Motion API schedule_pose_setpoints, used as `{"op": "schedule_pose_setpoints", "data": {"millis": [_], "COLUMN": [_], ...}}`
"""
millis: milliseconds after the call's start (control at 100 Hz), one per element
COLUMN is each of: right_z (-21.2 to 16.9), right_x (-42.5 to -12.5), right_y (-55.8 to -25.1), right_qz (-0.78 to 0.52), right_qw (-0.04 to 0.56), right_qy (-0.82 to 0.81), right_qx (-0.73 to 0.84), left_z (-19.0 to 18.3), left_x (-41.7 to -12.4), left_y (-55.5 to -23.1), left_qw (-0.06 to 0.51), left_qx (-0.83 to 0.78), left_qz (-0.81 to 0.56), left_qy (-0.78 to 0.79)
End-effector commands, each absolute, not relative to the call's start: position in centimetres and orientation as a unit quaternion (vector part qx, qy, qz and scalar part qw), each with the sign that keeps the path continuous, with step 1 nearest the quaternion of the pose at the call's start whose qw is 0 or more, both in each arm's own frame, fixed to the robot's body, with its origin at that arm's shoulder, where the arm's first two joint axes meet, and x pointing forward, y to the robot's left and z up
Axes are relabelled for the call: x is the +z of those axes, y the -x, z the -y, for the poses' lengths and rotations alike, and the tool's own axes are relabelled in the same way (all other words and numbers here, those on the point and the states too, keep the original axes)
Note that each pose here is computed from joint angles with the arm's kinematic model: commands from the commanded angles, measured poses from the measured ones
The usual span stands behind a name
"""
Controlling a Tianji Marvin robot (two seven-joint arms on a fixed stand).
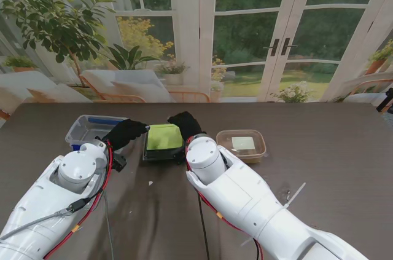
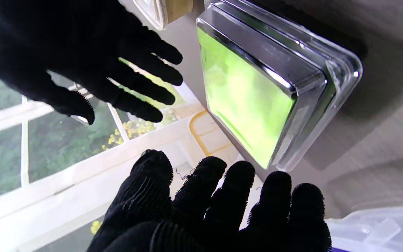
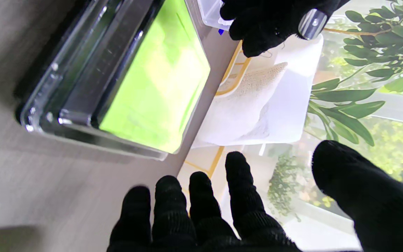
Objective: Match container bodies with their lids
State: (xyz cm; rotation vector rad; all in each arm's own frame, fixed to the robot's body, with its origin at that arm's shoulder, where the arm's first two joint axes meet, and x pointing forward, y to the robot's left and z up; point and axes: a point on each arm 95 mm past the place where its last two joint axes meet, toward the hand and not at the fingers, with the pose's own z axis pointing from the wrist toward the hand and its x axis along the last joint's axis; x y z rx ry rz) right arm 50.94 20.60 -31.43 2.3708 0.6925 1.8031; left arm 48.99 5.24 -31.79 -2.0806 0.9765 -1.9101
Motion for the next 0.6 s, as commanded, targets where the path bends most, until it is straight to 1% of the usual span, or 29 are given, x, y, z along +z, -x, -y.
{"op": "schedule_pose_setpoints", "data": {"millis": [0, 280, 590], "right_z": [-20.5, -19.4, -18.8], "right_x": [-31.2, -29.9, -29.1], "right_y": [-50.8, -50.6, -50.9], "right_qz": [-0.235, -0.274, -0.317], "right_qw": [0.045, 0.099, 0.122], "right_qy": [-0.769, -0.752, -0.745], "right_qx": [0.593, 0.591, 0.573], "left_z": [-5.0, -5.0, -5.8], "left_x": [-31.1, -29.9, -28.7], "left_y": [-49.1, -49.7, -50.9], "left_qw": [0.074, 0.136, 0.192], "left_qx": [-0.643, -0.63, -0.593], "left_qz": [-0.337, -0.423, -0.472], "left_qy": [0.683, 0.637, 0.624]}}
